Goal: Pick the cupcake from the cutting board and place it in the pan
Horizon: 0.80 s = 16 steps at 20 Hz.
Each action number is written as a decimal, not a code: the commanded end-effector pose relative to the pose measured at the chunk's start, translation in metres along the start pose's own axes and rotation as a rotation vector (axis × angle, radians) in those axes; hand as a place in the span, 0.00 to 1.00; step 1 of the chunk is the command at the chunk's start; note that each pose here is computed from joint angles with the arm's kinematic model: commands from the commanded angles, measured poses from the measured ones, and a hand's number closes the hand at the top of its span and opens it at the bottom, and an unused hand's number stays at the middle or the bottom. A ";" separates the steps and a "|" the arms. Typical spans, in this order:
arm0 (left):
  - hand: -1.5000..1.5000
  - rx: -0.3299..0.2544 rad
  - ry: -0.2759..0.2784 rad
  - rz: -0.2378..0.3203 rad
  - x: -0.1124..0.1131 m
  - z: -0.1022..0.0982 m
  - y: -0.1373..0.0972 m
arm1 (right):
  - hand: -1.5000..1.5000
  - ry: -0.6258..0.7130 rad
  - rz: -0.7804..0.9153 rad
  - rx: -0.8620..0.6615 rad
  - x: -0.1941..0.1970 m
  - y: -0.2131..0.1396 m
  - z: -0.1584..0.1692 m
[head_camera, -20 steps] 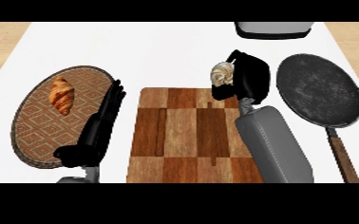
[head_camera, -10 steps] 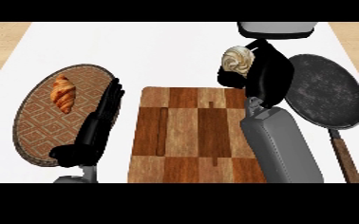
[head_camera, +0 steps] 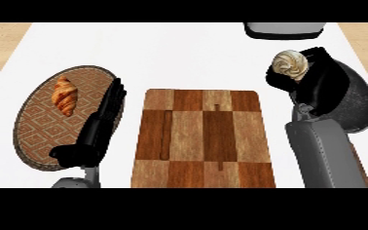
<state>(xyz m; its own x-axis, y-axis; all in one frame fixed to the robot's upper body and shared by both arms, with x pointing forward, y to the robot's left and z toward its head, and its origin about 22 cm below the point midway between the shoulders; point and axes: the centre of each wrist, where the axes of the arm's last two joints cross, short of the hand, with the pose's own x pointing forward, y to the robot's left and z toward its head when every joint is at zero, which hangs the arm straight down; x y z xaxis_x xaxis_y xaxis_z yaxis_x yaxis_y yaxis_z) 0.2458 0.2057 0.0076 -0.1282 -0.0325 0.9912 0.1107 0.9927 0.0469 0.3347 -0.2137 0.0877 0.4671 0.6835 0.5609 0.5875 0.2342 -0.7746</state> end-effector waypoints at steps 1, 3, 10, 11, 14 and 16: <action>0.50 -0.023 0.004 0.013 0.002 0.015 0.002 | 1.00 0.008 0.108 -0.134 -0.051 -0.007 -0.041; 0.50 -0.003 -0.002 -0.001 0.010 -0.001 -0.008 | 1.00 -0.002 0.121 -0.172 -0.056 0.001 -0.045; 0.50 -0.037 -0.006 -0.019 0.010 -0.011 -0.008 | 1.00 0.052 -0.002 -0.287 -0.098 0.000 -0.110; 0.50 -0.026 -0.007 -0.004 -0.004 -0.004 -0.016 | 1.00 0.048 -0.003 -0.297 -0.122 -0.001 -0.106; 0.50 -0.016 -0.013 -0.014 0.012 0.005 0.002 | 1.00 0.051 0.024 -0.295 -0.137 0.005 -0.124; 0.50 -0.013 -0.009 -0.003 -0.002 -0.013 0.010 | 1.00 0.046 0.019 -0.298 -0.142 0.005 -0.133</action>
<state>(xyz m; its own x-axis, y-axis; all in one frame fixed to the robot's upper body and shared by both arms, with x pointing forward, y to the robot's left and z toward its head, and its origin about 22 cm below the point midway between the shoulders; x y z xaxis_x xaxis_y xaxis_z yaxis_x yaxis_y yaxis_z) 0.2517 0.2026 0.0104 -0.1377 -0.0386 0.9897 0.1262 0.9904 0.0562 0.3587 -0.3778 0.0513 0.5002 0.6584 0.5624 0.7310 0.0271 -0.6818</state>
